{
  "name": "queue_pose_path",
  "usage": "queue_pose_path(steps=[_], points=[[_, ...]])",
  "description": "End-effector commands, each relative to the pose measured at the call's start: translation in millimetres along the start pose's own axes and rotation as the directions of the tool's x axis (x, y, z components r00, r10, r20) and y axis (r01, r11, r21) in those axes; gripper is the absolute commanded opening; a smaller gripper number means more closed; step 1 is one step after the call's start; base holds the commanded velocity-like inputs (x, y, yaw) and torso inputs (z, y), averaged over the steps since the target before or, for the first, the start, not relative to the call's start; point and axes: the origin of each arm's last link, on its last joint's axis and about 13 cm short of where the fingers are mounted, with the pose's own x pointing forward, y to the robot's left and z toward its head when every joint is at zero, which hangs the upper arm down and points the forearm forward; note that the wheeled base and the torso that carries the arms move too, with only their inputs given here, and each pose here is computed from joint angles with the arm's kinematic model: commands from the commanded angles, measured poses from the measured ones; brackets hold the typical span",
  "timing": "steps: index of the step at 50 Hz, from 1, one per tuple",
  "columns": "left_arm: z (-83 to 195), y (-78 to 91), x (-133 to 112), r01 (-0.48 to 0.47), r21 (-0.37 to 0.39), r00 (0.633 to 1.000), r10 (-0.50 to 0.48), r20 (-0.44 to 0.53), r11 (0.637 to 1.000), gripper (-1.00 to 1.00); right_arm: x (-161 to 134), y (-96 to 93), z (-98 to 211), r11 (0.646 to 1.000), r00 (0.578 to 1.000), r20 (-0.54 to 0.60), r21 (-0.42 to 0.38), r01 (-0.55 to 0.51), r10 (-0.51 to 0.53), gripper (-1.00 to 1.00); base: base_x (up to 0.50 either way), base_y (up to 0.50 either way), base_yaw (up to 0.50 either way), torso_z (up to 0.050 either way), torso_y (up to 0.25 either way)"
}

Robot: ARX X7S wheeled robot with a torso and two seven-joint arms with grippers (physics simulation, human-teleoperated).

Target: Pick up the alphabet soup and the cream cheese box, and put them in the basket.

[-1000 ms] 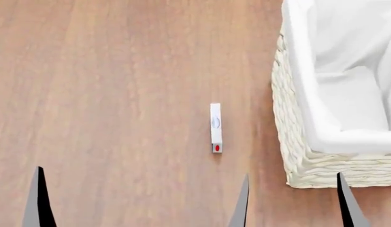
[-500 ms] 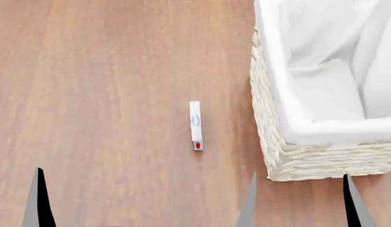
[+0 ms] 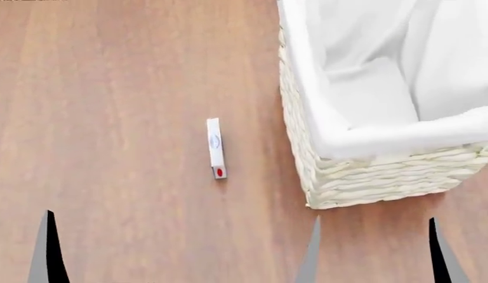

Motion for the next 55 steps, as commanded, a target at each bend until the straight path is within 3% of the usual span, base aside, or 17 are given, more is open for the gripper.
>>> queue_pose_path(steps=[1, 55], points=[[-0.9, -0.1, -1.0, 0.001, -0.001, 1.0, -0.001, -0.003, 1.0, 1.0, -1.0, 0.1, -0.7, 1.0, 1.0, -0.001, -0.001, -0.002, 0.002, 1.0, 0.0, 0.0, -0.28, 0.0, 0.0], [-1.3, 1.2, -0.8, -0.004, -0.002, 1.0, 0.004, -0.003, 1.0, 1.0, -2.4, 1.9, -3.4, 1.0, 1.0, -0.016, -0.011, -0.02, 0.02, 1.0, 0.0, 0.0, -0.28, 0.0, 0.0]])
